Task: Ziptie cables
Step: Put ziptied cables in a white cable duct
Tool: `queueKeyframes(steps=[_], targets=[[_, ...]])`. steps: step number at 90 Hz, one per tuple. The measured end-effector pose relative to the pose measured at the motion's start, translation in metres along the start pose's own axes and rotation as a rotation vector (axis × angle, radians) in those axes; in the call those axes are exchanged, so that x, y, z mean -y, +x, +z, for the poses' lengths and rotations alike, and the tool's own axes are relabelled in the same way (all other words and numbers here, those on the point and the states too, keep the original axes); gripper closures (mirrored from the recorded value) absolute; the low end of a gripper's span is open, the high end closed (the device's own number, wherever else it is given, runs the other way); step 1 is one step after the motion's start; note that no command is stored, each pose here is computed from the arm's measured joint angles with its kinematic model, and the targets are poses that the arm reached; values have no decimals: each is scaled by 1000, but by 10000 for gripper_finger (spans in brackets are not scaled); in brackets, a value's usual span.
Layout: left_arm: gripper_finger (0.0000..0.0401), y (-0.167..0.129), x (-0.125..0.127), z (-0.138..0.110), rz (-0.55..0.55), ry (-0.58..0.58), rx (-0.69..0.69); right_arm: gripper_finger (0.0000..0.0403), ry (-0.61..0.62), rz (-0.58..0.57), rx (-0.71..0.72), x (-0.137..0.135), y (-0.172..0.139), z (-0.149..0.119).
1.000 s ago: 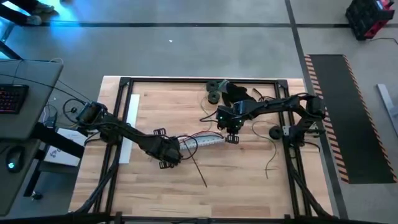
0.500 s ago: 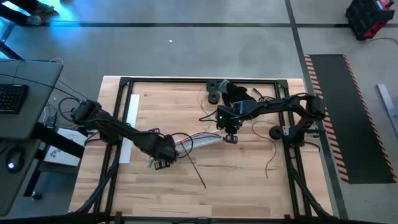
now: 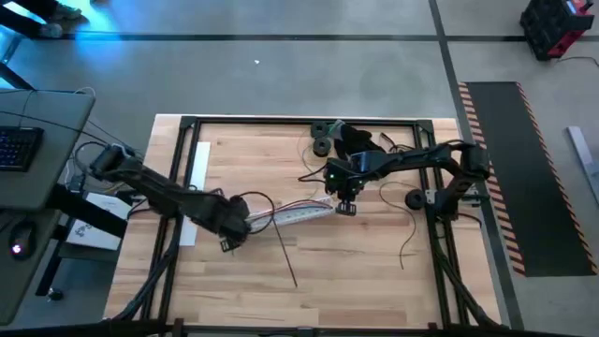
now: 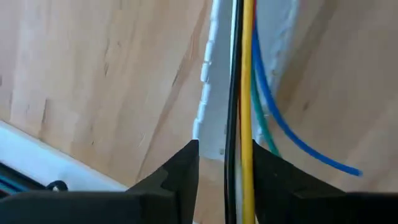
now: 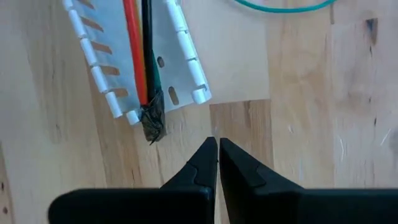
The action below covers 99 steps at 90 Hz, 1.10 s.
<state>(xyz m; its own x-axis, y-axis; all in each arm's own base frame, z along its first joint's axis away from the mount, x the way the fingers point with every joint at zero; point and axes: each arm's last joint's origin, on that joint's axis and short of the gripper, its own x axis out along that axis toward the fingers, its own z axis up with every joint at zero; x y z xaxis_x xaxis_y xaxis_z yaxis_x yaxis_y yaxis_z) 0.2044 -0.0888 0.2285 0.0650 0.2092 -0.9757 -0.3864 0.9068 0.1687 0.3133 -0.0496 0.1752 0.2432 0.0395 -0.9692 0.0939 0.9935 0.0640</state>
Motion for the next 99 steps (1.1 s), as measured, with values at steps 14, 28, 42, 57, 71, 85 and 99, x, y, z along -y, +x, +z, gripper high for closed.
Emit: queueKeyframes(steps=[14, 28, 42, 57, 71, 85, 99], targets=[[313, -3, -11, -18, 3, -86, -16, 403, -17, 15, 52, 0, -1, 5], [323, -11, -6, -22, -72, -132, 49, 402, -23, 85, 185, -3, -13, 14], [336, -11, 2, -23, -105, -116, 76, 402, 61, 207, 357, 5, -13, 32], [346, -8, 7, -23, -109, -105, 78, 393, 218, 360, 383, 27, 9, 41], [348, -6, 10, -22, -99, -103, 72, 349, 338, 459, 341, 42, 37, 42], [348, -6, 10, -22, -103, -104, 79, 320, 341, 582, 333, 43, 51, 44], [348, -6, 10, -21, -94, -106, 92, 316, 292, 728, 324, 40, 50, 45]])
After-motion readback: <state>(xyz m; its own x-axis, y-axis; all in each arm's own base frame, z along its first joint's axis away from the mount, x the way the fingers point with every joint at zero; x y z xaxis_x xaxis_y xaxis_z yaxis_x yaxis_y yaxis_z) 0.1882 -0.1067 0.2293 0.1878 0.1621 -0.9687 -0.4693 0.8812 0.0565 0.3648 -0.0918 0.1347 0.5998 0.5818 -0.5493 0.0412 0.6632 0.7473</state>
